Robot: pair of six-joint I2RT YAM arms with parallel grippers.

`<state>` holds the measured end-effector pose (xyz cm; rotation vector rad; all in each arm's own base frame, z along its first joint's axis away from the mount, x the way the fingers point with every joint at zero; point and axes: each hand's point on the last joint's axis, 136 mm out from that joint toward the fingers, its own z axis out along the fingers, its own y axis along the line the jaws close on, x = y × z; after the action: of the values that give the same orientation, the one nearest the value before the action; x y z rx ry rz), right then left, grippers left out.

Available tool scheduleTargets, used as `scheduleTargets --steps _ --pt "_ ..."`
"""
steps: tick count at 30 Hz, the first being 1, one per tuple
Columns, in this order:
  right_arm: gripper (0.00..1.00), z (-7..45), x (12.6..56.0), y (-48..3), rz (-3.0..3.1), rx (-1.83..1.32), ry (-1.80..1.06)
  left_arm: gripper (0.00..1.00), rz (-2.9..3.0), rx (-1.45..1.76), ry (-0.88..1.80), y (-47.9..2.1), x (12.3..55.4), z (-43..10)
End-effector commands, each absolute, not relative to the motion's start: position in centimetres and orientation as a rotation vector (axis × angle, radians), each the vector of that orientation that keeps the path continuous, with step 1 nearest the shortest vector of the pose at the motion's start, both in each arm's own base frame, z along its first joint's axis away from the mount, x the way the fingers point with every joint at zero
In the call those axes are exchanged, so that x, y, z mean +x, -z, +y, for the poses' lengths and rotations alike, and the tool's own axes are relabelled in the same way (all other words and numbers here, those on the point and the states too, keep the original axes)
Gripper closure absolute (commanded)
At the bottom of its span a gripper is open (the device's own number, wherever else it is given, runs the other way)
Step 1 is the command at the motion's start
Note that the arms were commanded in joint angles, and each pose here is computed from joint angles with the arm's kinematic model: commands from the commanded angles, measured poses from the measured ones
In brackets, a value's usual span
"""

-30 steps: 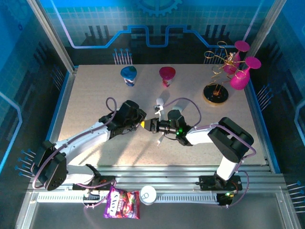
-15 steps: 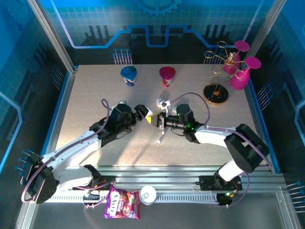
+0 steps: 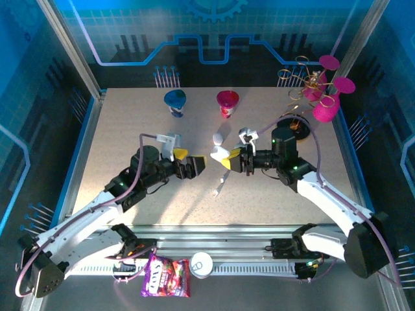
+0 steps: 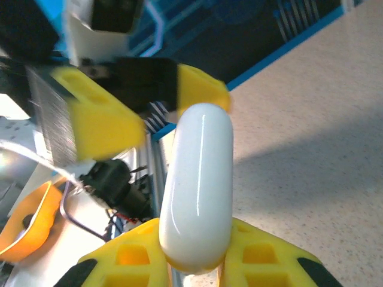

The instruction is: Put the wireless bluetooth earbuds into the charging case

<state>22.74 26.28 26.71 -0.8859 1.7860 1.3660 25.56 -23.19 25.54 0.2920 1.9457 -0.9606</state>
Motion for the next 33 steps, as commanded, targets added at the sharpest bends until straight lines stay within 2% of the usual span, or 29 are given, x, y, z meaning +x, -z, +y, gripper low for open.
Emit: scheduleTargets --steps 1,9,17,21,33 --pt "0.92 25.8 19.9 -28.7 1.745 -1.025 -1.426 0.01 1.732 0.626 1.07 -27.6 23.0 -25.9" --pt "0.92 26.7 18.2 -31.0 1.71 -1.14 -1.43 0.01 1.641 0.831 1.245 -28.3 21.1 -28.7" --pt "0.92 27.4 17.7 -30.9 1.75 -1.187 -1.427 0.11 1.567 0.951 1.33 -29.1 19.1 -29.4" --pt "0.92 27.5 17.6 -30.1 1.793 -1.205 -1.43 0.19 1.54 0.961 1.331 -29.7 18.7 -29.2" --pt "0.92 28.0 17.3 -29.0 1.839 -1.251 -1.424 0.52 1.495 0.981 1.337 -30.6 18.5 -29.5"
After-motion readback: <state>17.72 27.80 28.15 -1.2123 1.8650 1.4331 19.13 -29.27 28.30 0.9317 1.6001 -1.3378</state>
